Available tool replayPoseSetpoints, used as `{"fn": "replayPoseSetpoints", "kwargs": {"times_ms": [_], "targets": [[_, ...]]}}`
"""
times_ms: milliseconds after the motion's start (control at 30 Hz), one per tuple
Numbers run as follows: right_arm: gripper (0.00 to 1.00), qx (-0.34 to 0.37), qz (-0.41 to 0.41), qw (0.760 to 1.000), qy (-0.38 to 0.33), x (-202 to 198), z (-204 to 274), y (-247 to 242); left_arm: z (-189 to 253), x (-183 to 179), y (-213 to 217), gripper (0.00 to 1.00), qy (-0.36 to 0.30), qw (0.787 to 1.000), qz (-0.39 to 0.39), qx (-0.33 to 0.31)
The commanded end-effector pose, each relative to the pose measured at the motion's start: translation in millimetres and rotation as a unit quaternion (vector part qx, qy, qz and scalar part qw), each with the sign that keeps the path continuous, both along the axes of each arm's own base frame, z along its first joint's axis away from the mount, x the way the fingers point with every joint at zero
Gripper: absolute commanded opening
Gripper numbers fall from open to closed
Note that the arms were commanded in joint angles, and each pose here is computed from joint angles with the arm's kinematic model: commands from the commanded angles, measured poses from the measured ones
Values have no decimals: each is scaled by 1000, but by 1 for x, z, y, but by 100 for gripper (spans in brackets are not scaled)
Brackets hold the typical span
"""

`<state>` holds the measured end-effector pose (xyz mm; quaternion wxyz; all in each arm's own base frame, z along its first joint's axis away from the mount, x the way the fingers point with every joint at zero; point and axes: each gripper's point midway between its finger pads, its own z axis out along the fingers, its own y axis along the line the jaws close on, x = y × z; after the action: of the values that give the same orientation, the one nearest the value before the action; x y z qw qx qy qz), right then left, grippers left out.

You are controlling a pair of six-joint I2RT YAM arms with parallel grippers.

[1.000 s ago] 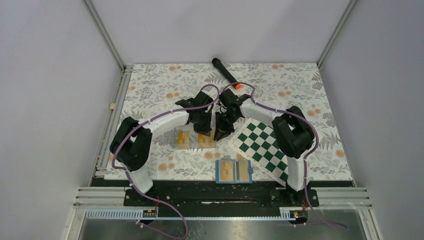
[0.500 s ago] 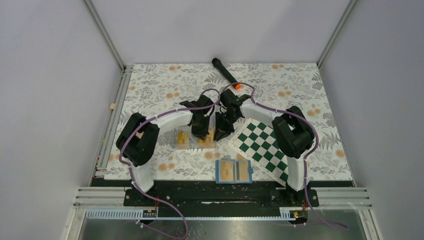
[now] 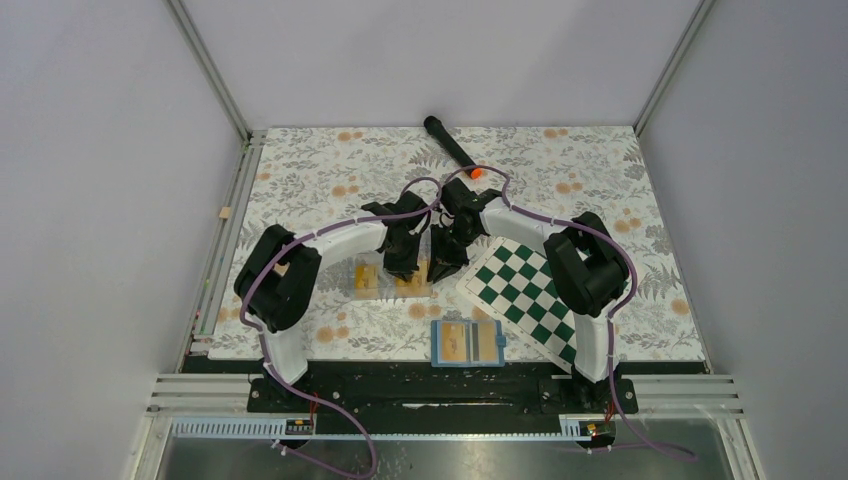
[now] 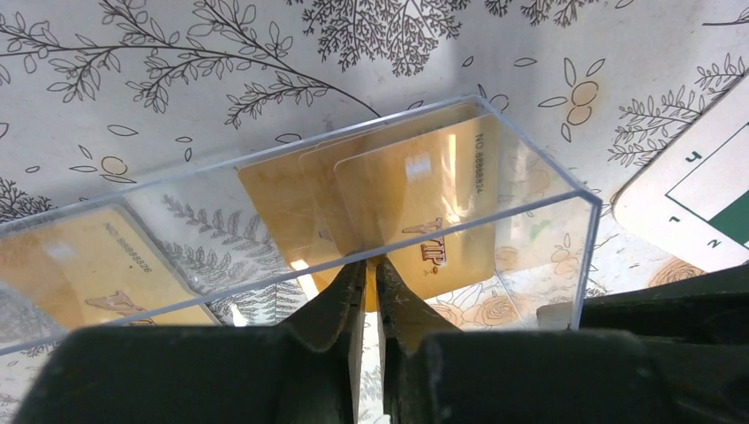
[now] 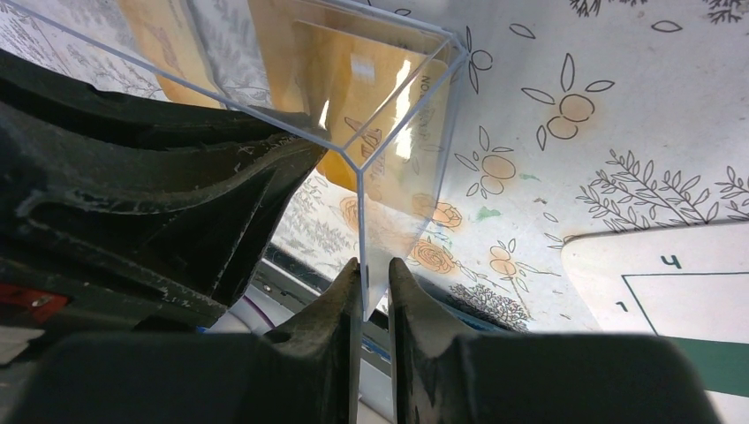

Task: Put the credit cards into the card holder
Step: Pick up the credit card from the storage box.

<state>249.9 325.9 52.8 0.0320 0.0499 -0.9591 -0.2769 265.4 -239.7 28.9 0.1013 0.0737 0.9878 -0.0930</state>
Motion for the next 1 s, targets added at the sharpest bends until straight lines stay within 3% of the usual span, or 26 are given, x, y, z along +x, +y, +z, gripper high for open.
{"fn": "replayPoseSetpoints", "kwargs": {"times_ms": [0, 367, 800, 967], "targets": [[11, 16, 11, 1000, 2, -5, 0, 7, 36, 6, -23, 8, -36, 998, -21, -45], [11, 15, 9, 1000, 3, -6, 0, 6, 55, 8, -30, 6, -51, 996, -16, -75], [11, 15, 10, 1000, 3, -6, 0, 5, 37, -3, -47, 8, -18, 991, -10, -130], [11, 15, 10, 1000, 2, -5, 0, 6, 34, -2, -43, 11, -16, 993, 1, -121]]}}
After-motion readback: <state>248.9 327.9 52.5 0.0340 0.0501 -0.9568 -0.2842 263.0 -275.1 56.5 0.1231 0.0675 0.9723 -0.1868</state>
